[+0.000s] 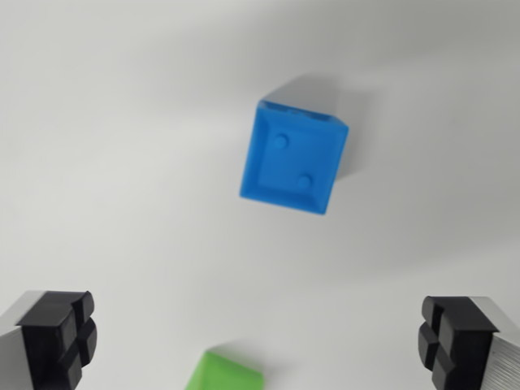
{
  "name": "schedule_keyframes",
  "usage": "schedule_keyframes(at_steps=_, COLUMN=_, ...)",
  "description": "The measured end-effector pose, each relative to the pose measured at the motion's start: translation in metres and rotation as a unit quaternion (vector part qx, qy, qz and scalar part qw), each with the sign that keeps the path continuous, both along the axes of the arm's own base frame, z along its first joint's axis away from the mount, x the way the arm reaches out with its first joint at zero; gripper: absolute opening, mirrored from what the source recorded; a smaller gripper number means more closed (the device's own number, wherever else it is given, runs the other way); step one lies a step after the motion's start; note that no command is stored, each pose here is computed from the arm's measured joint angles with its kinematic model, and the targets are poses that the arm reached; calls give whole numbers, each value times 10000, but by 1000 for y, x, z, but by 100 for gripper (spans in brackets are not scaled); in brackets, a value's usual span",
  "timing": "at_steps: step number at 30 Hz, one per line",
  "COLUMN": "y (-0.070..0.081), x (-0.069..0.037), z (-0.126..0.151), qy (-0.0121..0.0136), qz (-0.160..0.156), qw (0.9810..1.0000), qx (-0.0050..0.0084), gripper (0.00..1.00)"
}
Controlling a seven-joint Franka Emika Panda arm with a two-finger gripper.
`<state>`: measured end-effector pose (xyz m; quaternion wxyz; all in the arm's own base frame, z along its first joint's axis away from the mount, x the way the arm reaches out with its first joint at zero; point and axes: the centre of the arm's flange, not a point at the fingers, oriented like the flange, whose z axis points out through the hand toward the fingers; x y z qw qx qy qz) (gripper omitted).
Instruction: Stack cube
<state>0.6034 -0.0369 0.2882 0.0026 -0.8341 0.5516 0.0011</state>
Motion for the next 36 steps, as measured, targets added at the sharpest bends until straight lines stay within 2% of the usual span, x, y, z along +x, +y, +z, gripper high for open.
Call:
schedule_keyframes(at_steps=10, y=-6, x=2, z=-39, qy=14, qz=-515, qw=9987, qx=-20, gripper=100)
schedule_keyframes(at_steps=14, y=-9, x=2, z=-58, qy=25, qz=-751, qw=9972, qx=-26, gripper=100)
schedule_keyframes(at_steps=20, y=-13, x=4, z=-85, qy=36, qz=-1109, qw=9938, qx=-36, gripper=100)
schedule_keyframes(at_steps=31, y=-14, x=4, z=-128, qy=35, qz=-1171, qw=9931, qx=-53, gripper=100)
schedule_keyframes(at_steps=36, y=-13, x=4, z=-146, qy=38, qz=-1176, qw=9930, qx=-55, gripper=100)
